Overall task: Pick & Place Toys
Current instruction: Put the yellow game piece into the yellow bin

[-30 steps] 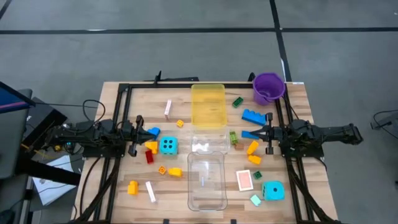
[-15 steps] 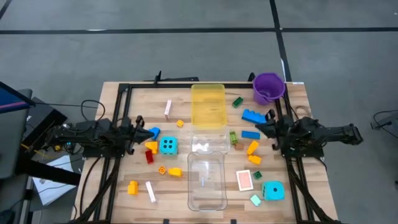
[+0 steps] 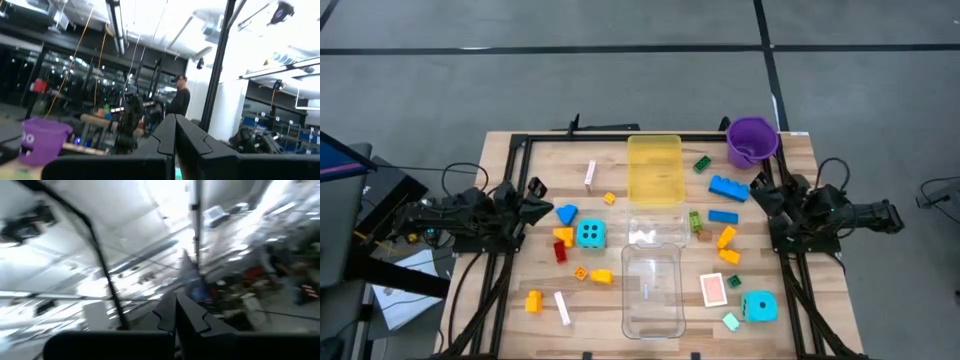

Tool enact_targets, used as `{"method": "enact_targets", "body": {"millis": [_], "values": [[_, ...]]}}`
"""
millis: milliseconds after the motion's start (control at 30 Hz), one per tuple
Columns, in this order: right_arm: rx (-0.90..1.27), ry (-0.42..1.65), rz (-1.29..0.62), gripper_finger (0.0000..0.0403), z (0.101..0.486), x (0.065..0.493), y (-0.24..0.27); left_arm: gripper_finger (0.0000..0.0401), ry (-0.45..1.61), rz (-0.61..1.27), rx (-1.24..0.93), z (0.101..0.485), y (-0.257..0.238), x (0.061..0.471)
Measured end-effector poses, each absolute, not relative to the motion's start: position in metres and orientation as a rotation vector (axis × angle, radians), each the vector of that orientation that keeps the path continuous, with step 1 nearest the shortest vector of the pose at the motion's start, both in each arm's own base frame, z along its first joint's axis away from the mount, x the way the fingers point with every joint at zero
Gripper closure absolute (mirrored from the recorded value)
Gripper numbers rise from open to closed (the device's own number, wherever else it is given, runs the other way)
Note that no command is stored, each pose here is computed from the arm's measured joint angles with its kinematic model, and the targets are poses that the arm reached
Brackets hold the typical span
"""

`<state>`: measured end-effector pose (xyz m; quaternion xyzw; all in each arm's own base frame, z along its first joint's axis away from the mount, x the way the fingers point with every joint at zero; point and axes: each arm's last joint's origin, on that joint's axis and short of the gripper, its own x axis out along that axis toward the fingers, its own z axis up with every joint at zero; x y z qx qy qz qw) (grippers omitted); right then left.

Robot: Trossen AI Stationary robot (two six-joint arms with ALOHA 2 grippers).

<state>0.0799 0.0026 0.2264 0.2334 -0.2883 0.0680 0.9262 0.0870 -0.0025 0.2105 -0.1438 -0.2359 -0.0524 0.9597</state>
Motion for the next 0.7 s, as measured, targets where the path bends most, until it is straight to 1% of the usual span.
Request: {"method": "enact_targets", "body": {"millis": [200,333,400,500,600,700], "values": [[0.318,-0.602,0.397,0.0402,0.241,0.072,0.012,0.04,-0.602,-0.18,-0.223,0.222,-0.004,0.081],[0.303,-0.635,0.482,0.0387,0.25,0.067,0.017,0.0379,-0.66,-0.224,-0.202,0.227,-0.006,0.081],[0.312,-0.637,0.515,0.0372,0.257,0.066,0.02,0.0357,-0.672,-0.232,-0.2,0.231,-0.006,0.083],[0.322,-0.56,0.534,0.0341,0.27,0.069,0.024,0.0314,-0.662,-0.232,-0.18,0.242,-0.007,0.088],[0.299,-0.423,0.471,0.0301,0.285,0.079,0.029,0.0264,-0.646,-0.226,-0.126,0.256,-0.009,0.095],[0.233,-0.303,0.406,0.0251,0.307,0.094,0.036,0.021,-0.627,-0.213,-0.043,0.271,-0.012,0.106]]}}
